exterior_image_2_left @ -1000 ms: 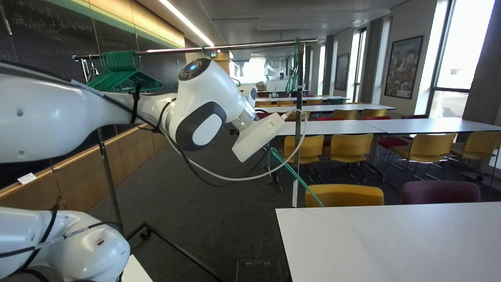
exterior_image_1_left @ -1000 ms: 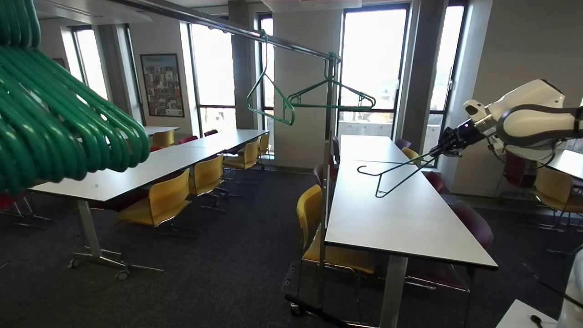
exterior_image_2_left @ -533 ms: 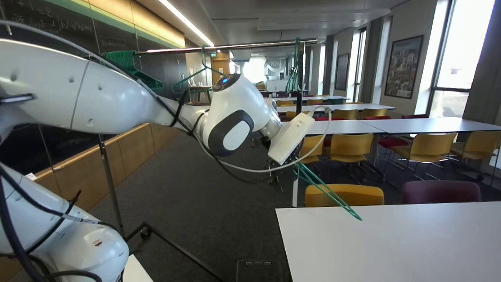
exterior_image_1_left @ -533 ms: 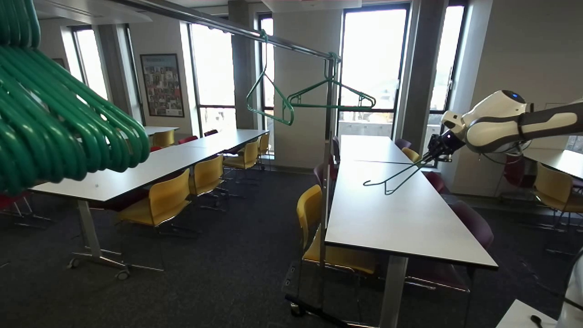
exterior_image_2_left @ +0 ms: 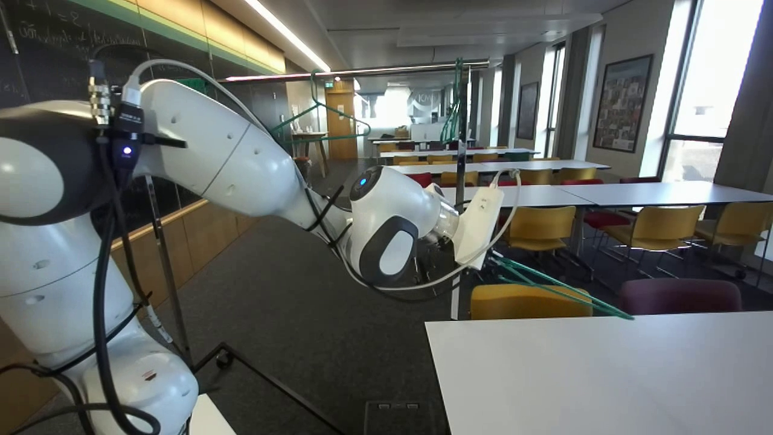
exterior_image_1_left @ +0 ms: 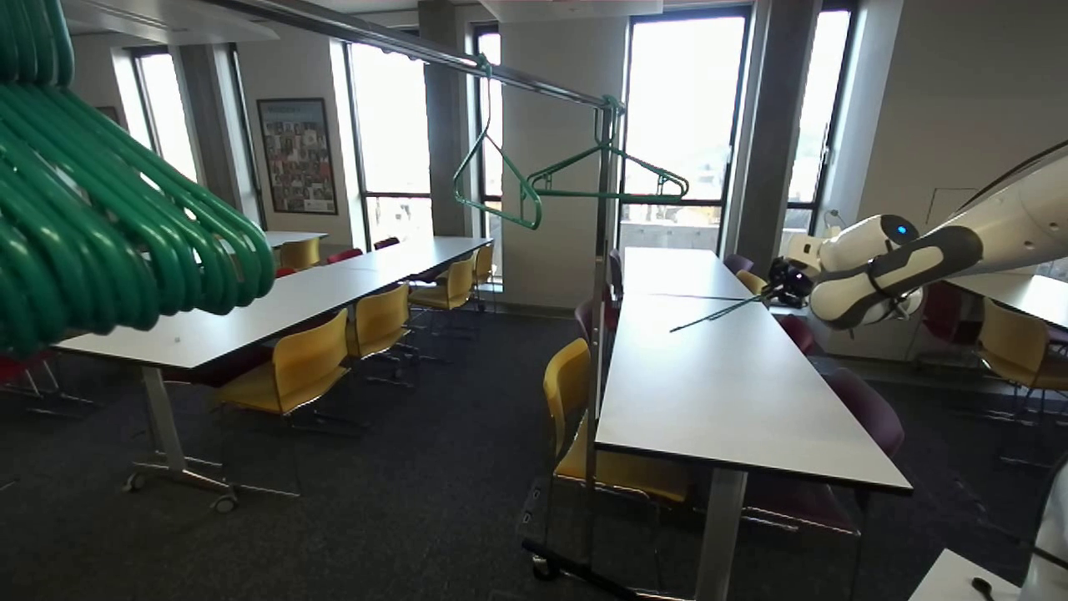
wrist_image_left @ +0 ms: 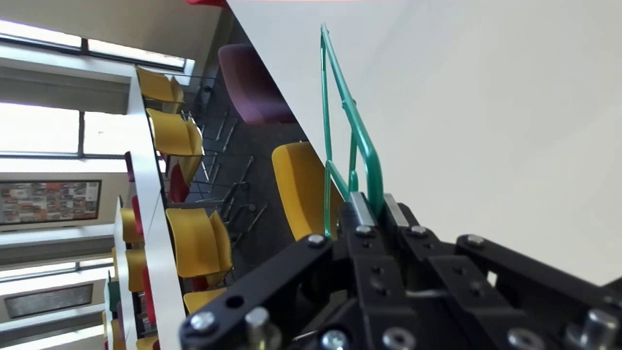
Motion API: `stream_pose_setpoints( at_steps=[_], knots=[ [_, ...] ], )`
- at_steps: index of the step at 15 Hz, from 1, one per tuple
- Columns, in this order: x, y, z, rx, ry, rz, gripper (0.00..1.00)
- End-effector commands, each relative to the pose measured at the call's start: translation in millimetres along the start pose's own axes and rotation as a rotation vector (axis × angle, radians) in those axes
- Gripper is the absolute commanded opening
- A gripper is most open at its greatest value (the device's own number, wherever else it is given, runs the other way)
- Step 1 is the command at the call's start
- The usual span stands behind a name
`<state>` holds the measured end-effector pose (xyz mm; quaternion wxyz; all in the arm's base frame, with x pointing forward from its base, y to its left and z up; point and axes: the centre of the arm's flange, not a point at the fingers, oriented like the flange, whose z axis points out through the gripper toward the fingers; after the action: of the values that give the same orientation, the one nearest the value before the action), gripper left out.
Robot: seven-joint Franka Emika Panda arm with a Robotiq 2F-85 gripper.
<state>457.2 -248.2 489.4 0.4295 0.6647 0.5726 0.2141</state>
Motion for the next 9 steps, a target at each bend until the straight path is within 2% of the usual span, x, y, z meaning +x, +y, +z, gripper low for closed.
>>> stream_pose_setpoints(
  at_steps=[1, 3, 5, 9],
  knots=[
    [6.4, -7.6, 25.3, -0.129, -0.072, -0.044, 0.02],
    [15.1, -19.1, 34.5, -0.142, -0.086, 0.005, 0.02],
    [20.0, -24.1, 44.2, -0.111, -0.070, 0.118, 0.02],
    [33.4, -20.2, 50.5, -0.192, -0.011, 0.200, 0.02]
  ],
)
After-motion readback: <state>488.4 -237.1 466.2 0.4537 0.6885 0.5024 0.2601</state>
